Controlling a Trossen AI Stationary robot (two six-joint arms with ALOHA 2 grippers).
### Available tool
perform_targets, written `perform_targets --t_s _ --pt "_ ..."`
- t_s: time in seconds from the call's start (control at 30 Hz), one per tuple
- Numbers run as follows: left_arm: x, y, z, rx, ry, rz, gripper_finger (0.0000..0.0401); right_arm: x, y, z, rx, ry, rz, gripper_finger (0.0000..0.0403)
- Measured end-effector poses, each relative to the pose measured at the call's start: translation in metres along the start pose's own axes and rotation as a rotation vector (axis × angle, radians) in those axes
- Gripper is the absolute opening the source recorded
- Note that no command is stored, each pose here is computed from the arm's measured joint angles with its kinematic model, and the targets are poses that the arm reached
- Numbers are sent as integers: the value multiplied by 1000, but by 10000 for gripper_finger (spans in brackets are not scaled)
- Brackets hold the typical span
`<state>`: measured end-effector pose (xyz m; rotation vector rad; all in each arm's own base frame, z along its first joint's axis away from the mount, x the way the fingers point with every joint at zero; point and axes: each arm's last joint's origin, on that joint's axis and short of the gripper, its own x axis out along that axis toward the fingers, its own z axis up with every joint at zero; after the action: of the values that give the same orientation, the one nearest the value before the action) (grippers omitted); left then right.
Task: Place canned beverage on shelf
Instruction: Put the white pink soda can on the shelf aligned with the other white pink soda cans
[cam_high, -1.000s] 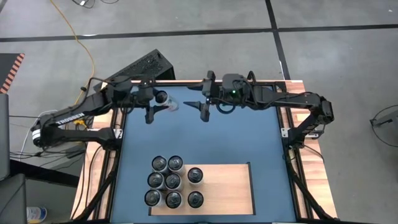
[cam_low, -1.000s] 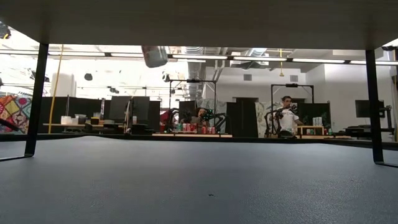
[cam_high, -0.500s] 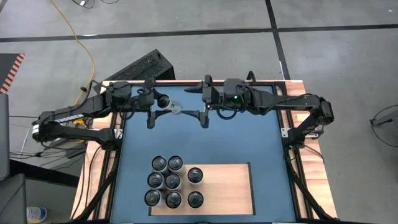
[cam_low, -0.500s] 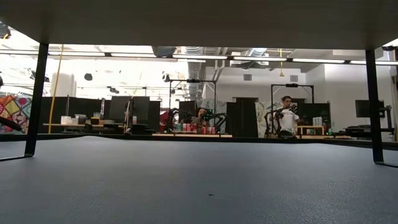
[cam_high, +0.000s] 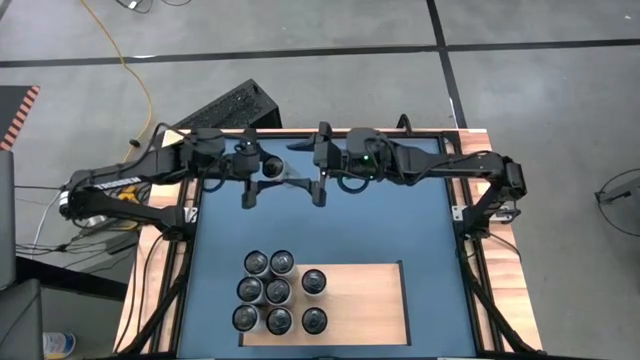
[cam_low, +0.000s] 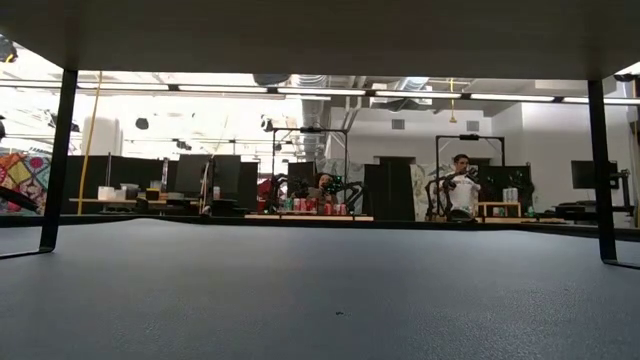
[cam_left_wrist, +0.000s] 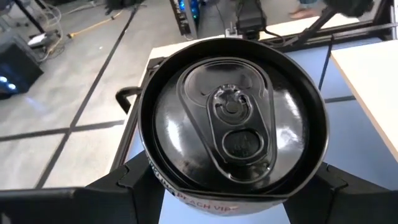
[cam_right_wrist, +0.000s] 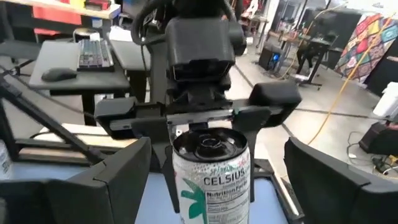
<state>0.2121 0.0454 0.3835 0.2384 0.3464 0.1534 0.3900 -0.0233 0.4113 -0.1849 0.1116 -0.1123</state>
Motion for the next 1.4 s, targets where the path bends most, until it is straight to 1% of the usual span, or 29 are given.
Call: perform_targets --t_s 0.17,0.37,0.57,0.93,1.13,1.2,1.27,1.4 --pt "6 -1 8 36 -5 -13 232 11 4 -10 25 44 53 350" --pt "10 -3 11 48 12 -30 232 27 6 -20 10 87 57 350" --pt "10 -4 11 45 18 -36 232 28 4 -19 -11 95 54 345" --pt "10 -7 11 54 22 -44 232 30 0 -26 -7 133 49 260" --pt "9 -9 11 65 25 -48 232 31 0 -26 -28 136 50 192" --pt "9 -9 11 68 25 -49 232 31 0 -26 -34 137 44 190" --pt "9 -9 11 72 25 -51 245 31 0 -26 -36 131 32 190" --pt "9 -9 11 70 23 -51 296 32 2 -24 -36 107 0 190"
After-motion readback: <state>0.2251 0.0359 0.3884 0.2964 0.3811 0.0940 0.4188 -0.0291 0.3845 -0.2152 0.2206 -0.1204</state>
